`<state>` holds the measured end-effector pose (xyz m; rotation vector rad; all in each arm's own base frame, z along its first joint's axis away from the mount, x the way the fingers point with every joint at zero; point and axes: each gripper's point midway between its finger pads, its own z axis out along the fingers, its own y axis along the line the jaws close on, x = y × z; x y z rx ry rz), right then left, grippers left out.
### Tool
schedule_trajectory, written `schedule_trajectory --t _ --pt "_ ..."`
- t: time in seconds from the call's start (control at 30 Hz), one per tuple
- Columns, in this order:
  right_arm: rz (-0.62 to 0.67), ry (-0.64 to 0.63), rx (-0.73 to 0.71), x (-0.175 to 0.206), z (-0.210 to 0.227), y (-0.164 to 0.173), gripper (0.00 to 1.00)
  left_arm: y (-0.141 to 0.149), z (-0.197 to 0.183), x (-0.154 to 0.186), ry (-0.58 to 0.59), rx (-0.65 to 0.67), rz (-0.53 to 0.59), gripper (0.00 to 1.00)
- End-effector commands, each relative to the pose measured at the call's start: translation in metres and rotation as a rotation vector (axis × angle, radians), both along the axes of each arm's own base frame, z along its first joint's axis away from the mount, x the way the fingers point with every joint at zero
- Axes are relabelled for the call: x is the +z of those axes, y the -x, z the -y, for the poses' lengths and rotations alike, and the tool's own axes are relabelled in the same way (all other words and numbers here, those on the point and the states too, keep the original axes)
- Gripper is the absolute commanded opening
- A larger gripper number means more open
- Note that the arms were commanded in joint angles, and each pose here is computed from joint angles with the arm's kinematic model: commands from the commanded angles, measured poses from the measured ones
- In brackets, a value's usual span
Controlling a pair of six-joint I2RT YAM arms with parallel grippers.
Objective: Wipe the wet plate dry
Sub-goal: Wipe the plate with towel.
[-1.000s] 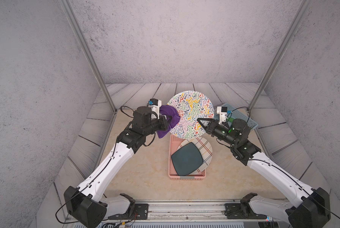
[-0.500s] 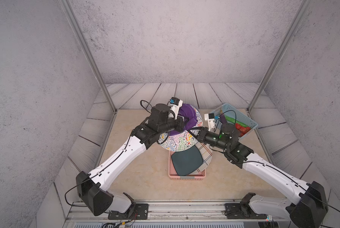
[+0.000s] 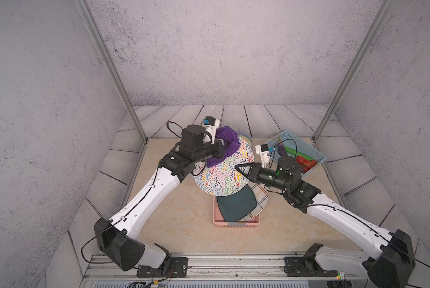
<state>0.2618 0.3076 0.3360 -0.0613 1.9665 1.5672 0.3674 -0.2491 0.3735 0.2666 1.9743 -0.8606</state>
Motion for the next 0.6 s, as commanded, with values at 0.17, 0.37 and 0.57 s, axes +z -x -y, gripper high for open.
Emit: schedule_trajectory --t 0.17,0.37,0.57 --pt "0.348 -0.4 -0.032 0.14 0.074 0.014 0.0 0.004 -0.092 0.039 0.574 0.076 -0.222 0.0" --pt "0.339 -0.512 0.065 0.152 0.072 0.018 0.0 0.026 -0.081 0.109 0.984 -0.15 -0.272 0.0" --pt "0.282 -0.653 0.189 0.158 0.046 0.011 0.0 0.052 -0.058 0.158 1.187 -0.283 -0.291 0.0"
